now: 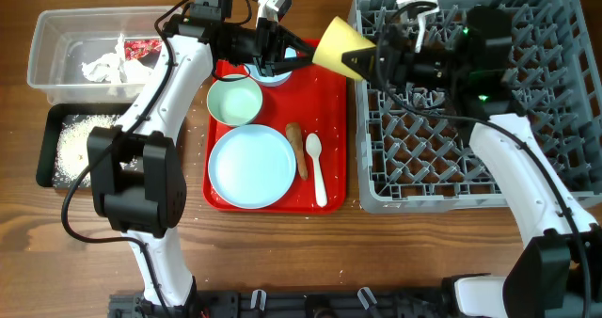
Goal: Sort waste into correct bins and load items into the dishwasher rack
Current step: 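Grasp the yellow cup with the right gripper and open the left, then lower the yellow cup into the dish rack and open the right gripper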
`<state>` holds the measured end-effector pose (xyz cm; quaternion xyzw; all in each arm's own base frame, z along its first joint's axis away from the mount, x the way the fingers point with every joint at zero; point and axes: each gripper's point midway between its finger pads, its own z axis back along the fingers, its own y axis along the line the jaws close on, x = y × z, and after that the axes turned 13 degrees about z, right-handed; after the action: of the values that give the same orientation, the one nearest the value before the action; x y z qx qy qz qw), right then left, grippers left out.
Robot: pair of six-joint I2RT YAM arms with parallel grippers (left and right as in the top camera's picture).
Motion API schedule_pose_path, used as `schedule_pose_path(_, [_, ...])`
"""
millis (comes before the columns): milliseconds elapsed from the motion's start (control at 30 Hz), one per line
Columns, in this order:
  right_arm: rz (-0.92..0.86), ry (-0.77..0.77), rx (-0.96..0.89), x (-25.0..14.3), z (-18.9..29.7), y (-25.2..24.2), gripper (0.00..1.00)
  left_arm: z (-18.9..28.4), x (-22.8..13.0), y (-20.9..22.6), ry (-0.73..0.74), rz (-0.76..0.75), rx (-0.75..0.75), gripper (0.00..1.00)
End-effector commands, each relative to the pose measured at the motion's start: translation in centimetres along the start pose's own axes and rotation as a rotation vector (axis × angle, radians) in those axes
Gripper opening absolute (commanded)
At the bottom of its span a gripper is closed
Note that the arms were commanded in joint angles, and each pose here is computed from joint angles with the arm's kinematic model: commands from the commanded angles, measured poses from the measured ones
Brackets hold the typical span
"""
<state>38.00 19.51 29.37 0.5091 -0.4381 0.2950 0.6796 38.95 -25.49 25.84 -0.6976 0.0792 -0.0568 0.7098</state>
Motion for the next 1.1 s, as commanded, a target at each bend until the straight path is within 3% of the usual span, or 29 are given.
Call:
schedule_pose_path(0, [-0.021, -0.009, 0.008, 0.5, 0.9, -0.6, 0.60, 0.0, -0.5, -1.1, 0.007, -0.024, -0.010, 0.17])
schedule_pose_path(167, [-0.080, -0.011, -0.078, 0.1, 1.9, -2.5, 0.60, 0.0, 0.3, 0.2, -0.040, -0.024, 0.062, 0.17])
schedule_pose_path(367, [-0.244, 0.066, -0.357, -3.7, 3.1, -7.0, 0.61, 2.6, 3.4, 7.4, -0.281, 0.059, 0.478, 0.18])
schedule_pose_path(567, [-0.347, 0.170, -0.637, -4.6, 6.1, -8.5, 0.61, 7.5, 3.1, 13.2, -0.433, 0.185, 0.876, 0.21])
schedule_pose_path(833, [-0.437, 0.477, -0.992, -6.5, 12.6, -6.3, 0.61, 9.3, 3.2, 14.3, -0.480, 0.190, 0.984, 0.23])
schedule_pose_path(1067, [-0.582, 0.813, -0.936, -12.9, 13.6, -1.8, 0.61, 9.6, 3.3, 14.4, -0.488, 0.189, 1.001, 0.23])
